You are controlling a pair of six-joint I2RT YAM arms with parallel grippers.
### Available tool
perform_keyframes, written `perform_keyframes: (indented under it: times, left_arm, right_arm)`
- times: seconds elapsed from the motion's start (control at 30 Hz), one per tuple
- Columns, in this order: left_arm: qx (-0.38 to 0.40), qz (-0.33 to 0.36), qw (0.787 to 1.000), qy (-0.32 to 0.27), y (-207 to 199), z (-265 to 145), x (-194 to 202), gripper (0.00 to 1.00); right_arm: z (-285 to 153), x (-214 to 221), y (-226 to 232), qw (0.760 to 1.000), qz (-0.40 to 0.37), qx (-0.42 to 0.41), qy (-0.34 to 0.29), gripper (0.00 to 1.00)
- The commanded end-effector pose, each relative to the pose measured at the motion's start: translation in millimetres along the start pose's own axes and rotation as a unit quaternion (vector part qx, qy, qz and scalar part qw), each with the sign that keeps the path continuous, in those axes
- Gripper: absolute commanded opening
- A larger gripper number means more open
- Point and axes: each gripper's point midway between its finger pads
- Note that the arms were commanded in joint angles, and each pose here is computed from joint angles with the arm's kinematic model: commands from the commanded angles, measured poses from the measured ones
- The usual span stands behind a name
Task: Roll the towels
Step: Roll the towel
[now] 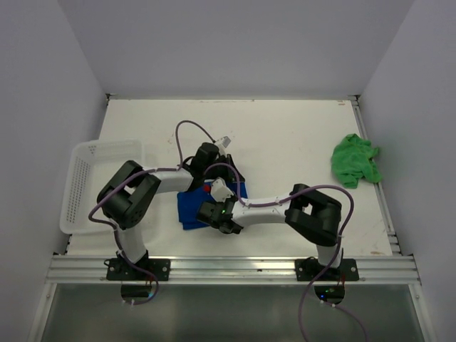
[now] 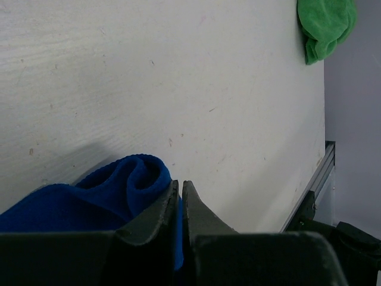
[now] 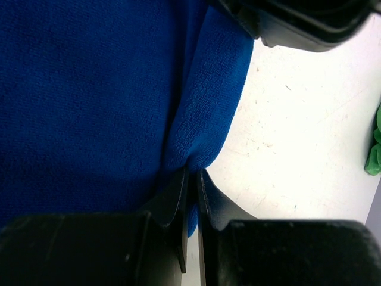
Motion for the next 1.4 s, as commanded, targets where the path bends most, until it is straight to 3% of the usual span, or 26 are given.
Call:
perform_keyframes:
  times: [0.0,0.27,0.6,1.0,1.13,1.37]
  left_arm:
    - [-0.011,0.000,1.000,0.004,18.4,11.1,7.0,0.09]
    - [-0.074,-0.007,0.997,0.017,60.6,17.5,24.3,0.06]
    - [-0.108,-0.003,0.994,0.023,81.5,16.2,30.4,0.04]
    - [-0.111,0.000,0.994,0.008,80.3,11.5,26.7,0.03]
    - [-0.109,0.001,0.994,0.008,78.4,11.4,26.6,0.03]
    - [-0.109,0.002,0.994,0.003,76.5,8.9,24.0,0.03]
  right_arm:
    - [-6.8,-9.2,11.5,0.998,0.042,-0.035,-0.019,0.00]
    - [-7.1,-10.1,14.6,0.996,0.077,-0.044,-0.024,0.00]
    - [-17.6,-23.4,-5.4,0.981,0.176,-0.055,-0.058,0.22]
    - [-27.4,-13.3,-27.0,0.949,0.292,-0.106,-0.060,0.34]
    - [-26.4,-2.6,-34.7,0.923,0.351,-0.147,-0.057,0.38]
    - [-19.5,-16.3,-45.2,0.820,0.501,-0.260,-0.094,0.49]
Point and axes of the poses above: each gripper's point midway between its finger pads, its own z axis out along the fingers, its own y axis along the line the jaws close on, x = y × z, and after that the axes turned 7 degrees about -z, right-handed
